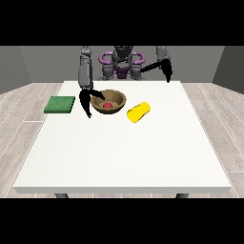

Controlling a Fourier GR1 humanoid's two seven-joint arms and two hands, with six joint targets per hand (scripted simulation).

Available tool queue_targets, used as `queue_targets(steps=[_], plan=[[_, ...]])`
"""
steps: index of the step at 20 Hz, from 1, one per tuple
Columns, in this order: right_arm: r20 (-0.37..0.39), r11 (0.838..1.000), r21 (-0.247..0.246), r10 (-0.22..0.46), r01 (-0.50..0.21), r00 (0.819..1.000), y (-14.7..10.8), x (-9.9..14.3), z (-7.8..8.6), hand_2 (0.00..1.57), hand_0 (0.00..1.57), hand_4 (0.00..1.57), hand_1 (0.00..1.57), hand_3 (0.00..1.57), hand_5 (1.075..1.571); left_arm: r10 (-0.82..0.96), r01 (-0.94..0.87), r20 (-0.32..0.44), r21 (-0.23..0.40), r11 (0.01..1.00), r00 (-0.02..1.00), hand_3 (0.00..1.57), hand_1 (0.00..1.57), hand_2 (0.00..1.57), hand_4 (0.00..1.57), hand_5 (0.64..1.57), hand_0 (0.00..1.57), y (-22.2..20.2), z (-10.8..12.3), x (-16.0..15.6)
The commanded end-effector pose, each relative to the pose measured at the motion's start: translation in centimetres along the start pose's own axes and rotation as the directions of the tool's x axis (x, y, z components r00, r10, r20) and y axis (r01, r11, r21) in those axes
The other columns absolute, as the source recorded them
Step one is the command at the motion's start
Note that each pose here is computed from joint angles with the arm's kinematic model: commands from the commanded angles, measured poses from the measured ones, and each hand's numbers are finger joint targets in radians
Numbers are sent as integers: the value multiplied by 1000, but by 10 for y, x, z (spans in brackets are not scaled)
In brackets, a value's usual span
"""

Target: Pick the cup and pour the ball into the bowl, then pick the bowl and place it on the pad

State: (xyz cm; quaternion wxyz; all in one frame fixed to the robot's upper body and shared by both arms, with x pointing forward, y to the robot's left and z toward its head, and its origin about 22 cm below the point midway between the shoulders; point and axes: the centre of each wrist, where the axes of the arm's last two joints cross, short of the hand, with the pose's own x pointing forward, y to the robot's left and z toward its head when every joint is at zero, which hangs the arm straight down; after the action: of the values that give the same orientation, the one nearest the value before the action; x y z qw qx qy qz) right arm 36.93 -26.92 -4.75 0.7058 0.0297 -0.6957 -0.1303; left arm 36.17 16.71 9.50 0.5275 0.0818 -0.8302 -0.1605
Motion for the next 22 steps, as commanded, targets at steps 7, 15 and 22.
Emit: queue_targets(steps=[7,15,22], plan=[[-205,964,-96,225,-249,953,-8,6,-5,1571,1571,1029,1571,1571,1550,27,-26,-20,11,1000,999,0,0,0,0,1570,0,21,2,-13],[-311,961,-32,252,-275,916,22,38,-26,1571,1571,1039,1571,1571,1559,41,-27,-170,84,996,985,0,0,0,0,1570,0,43,30,-58],[-276,970,-39,218,-238,936,-33,89,-36,1571,1571,1060,1571,1571,1562,6,17,-163,139,990,987,0,0,0,0,1570,0,61,43,-73]])
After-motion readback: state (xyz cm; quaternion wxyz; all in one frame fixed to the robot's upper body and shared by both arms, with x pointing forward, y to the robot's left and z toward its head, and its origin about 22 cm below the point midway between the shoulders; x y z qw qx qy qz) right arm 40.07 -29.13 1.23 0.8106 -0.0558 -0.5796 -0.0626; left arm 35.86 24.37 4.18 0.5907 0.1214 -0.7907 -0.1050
